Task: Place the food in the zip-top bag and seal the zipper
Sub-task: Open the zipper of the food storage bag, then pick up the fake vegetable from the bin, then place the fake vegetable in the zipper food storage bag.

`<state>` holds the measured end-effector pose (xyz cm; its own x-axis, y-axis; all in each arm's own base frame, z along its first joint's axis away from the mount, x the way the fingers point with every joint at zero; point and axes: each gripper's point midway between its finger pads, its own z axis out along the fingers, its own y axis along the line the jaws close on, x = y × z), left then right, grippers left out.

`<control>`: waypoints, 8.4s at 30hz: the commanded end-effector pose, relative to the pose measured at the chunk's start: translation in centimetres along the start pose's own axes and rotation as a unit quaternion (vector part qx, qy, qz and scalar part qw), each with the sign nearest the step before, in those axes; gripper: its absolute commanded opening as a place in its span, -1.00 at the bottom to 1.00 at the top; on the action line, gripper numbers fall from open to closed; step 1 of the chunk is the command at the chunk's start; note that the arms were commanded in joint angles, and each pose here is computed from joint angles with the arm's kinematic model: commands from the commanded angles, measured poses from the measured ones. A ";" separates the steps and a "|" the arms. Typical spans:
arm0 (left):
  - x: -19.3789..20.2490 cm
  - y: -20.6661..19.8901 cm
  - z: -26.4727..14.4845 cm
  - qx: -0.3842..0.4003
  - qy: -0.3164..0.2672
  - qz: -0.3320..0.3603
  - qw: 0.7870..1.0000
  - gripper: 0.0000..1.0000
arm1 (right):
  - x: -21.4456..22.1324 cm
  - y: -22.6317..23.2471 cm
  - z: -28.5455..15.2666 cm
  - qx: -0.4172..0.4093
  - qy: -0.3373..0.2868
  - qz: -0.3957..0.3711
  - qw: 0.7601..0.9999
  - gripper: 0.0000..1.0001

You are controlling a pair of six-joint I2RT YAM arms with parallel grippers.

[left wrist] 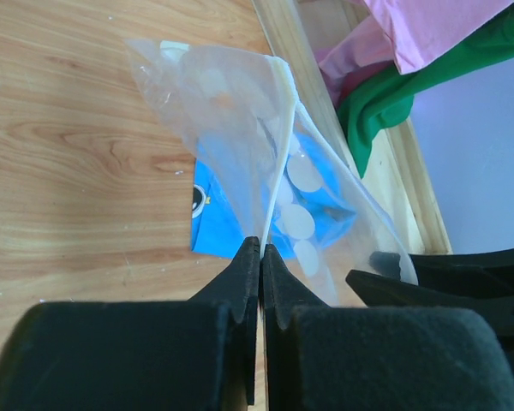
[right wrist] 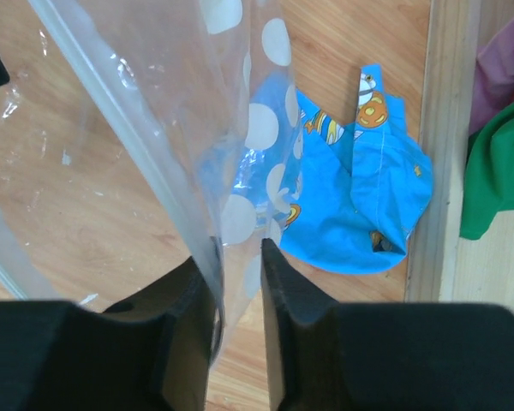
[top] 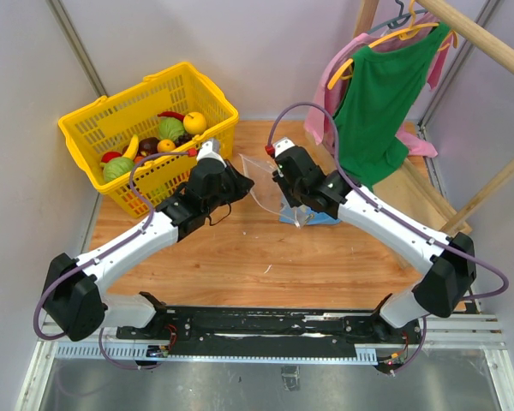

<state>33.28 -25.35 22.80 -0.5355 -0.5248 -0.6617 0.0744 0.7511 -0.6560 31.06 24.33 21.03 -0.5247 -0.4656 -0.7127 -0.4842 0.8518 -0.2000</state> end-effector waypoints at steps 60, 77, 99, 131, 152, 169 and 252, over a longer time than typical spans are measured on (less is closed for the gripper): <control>-15.9 5.5 -8.4 -0.195 -0.090 0.227 0.950 0.85 | -2.5 -4.5 0.2 0.124 -0.046 -0.023 0.991 -0.99; -25.0 22.4 -7.2 -0.414 -0.055 0.163 0.894 0.95 | -2.3 -4.4 0.3 0.119 -0.046 -0.030 0.991 -0.99; -20.7 36.0 -3.3 -0.533 0.113 0.178 0.819 0.77 | -2.1 -4.3 0.4 0.116 -0.046 -0.030 0.992 -0.99; -28.0 21.5 -6.8 -0.366 -0.048 0.171 0.914 -0.99 | -2.7 -4.6 0.2 0.122 -0.048 -0.032 0.991 -0.99; -28.7 8.6 -7.5 -0.092 -0.113 0.140 0.979 -0.99 | -3.0 -4.1 -0.1 0.106 -0.055 -0.026 0.992 -0.99; -16.7 -3.6 -7.9 0.169 -0.049 0.174 0.969 -0.99 | -3.4 -2.8 0.0 0.072 -0.057 -0.008 0.996 -0.99; -4.7 -0.4 -6.0 0.012 -0.040 -0.113 0.993 0.46 | -5.0 3.7 -0.2 -0.141 -0.085 0.139 0.977 -0.99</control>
<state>31.08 -21.42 25.29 -0.5089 -0.7387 -0.4420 -0.0932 0.5578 -0.8248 30.92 31.07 23.21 -0.5551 -0.1973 -0.8080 -0.5653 0.8021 0.1925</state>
